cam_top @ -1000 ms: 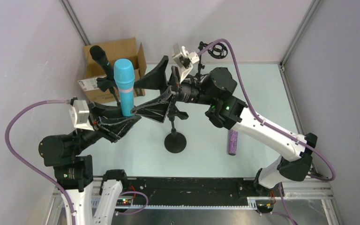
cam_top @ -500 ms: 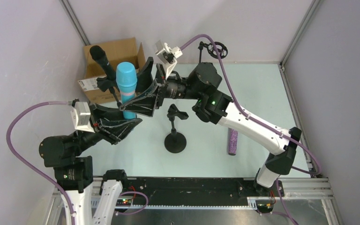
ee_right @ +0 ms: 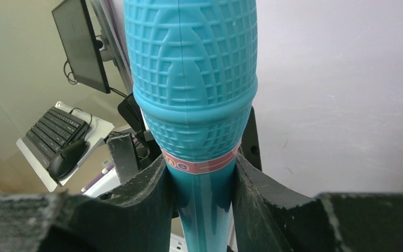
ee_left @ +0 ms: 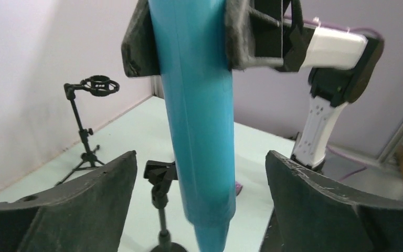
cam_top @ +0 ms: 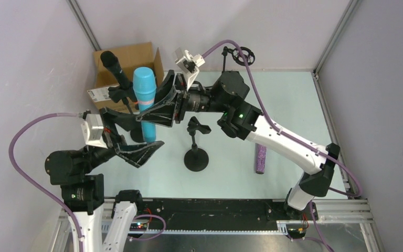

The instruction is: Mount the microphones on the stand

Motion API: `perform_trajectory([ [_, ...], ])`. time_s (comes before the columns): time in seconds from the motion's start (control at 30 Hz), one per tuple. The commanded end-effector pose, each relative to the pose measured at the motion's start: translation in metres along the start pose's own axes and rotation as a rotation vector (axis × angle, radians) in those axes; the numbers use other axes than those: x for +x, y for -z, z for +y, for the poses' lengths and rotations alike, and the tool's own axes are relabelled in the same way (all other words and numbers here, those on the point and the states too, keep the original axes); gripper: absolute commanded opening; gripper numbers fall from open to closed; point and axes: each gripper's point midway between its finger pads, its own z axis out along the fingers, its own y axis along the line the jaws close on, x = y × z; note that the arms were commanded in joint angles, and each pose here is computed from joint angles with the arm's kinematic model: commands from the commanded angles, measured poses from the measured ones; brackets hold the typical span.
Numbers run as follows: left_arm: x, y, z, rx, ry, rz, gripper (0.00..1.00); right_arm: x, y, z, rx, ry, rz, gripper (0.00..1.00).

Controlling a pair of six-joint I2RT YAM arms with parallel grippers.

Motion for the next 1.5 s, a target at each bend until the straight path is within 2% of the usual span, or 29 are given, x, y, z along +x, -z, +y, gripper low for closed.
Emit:
perform_trajectory([
  [0.0, 0.016, 0.001, 0.002, 0.053, -0.109, 0.031, 0.98, -0.05, 0.027, 0.013, 0.065, 0.101, -0.065, 0.06],
  [0.13, 0.052, 0.001, 0.016, 0.106, -0.175, 0.094, 1.0, -0.068, 0.065, 0.0, 0.242, 0.182, -0.062, 0.03],
  [0.23, 0.071, -0.004, 0.039, 0.098, -0.168, 0.135, 1.0, -0.056, 0.105, -0.031, 0.459, 0.176, -0.017, 0.0],
  [0.27, 0.078, -0.007, 0.049, 0.106, -0.16, 0.154, 1.0, -0.066, 0.123, -0.03, 0.505, 0.188, -0.032, 0.0],
  [0.4, 0.094, -0.019, 0.075, 0.129, -0.156, 0.196, 1.0, -0.021, 0.189, -0.051, 0.728, 0.147, 0.037, 0.0],
  [0.53, 0.109, -0.036, 0.072, 0.261, -0.147, 0.226, 1.0, 0.014, 0.231, -0.052, 0.853, 0.094, 0.111, 0.0],
  [0.8, 0.125, -0.069, 0.078, 0.409, -0.109, 0.261, 1.0, 0.019, 0.258, -0.049, 0.917, 0.05, 0.095, 0.0],
  [1.13, 0.144, -0.087, 0.066, 0.584, -0.038, 0.276, 1.0, 0.065, 0.257, -0.077, 0.923, -0.087, 0.074, 0.0],
  [1.47, 0.145, -0.097, 0.055, 0.696, -0.012, 0.267, 0.97, 0.048, 0.259, -0.073, 0.911, -0.046, 0.032, 0.0],
])
